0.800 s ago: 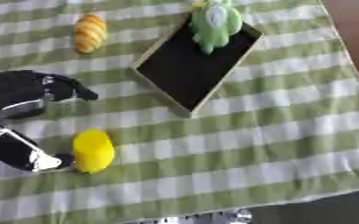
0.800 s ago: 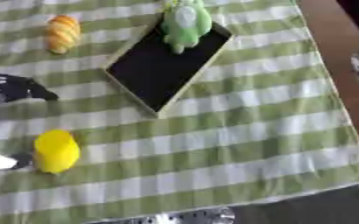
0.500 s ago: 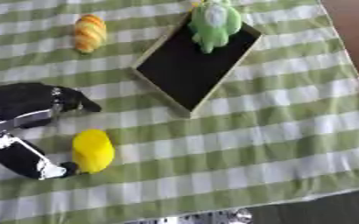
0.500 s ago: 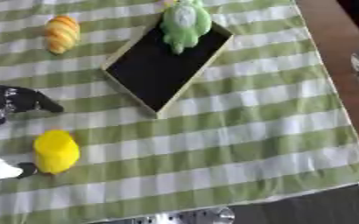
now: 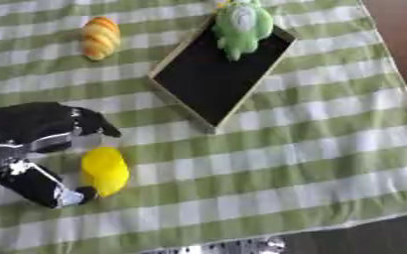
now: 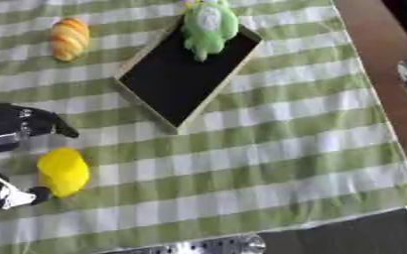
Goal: Pick up objects on the table and place them in the box.
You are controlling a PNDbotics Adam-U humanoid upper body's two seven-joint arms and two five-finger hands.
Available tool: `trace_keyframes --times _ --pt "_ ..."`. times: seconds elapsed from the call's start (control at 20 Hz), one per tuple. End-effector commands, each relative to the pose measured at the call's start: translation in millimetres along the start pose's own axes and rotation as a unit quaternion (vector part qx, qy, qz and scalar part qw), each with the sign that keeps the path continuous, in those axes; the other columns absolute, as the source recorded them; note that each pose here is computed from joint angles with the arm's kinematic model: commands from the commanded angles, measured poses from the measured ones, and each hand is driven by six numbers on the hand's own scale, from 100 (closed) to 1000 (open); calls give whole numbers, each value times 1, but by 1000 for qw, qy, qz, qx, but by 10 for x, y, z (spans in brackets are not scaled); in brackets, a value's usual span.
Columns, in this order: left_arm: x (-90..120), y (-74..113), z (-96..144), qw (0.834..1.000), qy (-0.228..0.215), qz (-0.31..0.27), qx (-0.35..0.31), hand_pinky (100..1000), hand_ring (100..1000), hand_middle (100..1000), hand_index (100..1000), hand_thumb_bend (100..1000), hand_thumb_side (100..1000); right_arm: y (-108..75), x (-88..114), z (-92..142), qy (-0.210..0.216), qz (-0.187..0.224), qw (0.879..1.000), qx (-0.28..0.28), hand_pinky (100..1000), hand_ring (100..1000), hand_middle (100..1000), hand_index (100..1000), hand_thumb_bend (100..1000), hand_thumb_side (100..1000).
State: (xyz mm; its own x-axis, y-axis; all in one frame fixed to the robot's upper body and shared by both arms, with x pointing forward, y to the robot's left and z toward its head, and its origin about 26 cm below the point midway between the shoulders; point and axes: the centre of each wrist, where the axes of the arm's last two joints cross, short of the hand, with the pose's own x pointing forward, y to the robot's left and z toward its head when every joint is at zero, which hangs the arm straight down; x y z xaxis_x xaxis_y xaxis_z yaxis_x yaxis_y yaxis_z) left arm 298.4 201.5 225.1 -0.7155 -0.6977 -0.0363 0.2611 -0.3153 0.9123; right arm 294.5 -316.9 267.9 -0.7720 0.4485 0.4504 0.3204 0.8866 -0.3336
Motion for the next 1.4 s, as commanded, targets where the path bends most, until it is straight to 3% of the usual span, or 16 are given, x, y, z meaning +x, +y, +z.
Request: trace_keyframes --times 0.05,0.5,0.8,1.1,1.4 --pt "22 52 31 1000 8 -15 -1 856 838 797 919 411 296 -44 63 -58 -16 3 1000 -3 913 851 716 800 100 605" --pt "-15 -5 -13 998 32 -40 -28 857 841 807 923 420 232 -39 63 -57 -16 1 1000 -3 914 850 714 800 100 605" --pt "-42 -36 -77 997 37 -49 -40 851 836 799 917 380 100 -34 59 -49 -14 -1 1000 -3 915 850 712 800 100 606" --pt "-42 -57 -127 997 33 -47 -42 831 806 762 883 273 100 -37 56 -45 -13 -1 1000 -7 915 849 711 800 100 607" --pt "54 20 -23 999 13 -47 -19 816 781 733 839 104 175 -44 48 -31 -9 3 1000 -12 915 849 710 800 100 607"
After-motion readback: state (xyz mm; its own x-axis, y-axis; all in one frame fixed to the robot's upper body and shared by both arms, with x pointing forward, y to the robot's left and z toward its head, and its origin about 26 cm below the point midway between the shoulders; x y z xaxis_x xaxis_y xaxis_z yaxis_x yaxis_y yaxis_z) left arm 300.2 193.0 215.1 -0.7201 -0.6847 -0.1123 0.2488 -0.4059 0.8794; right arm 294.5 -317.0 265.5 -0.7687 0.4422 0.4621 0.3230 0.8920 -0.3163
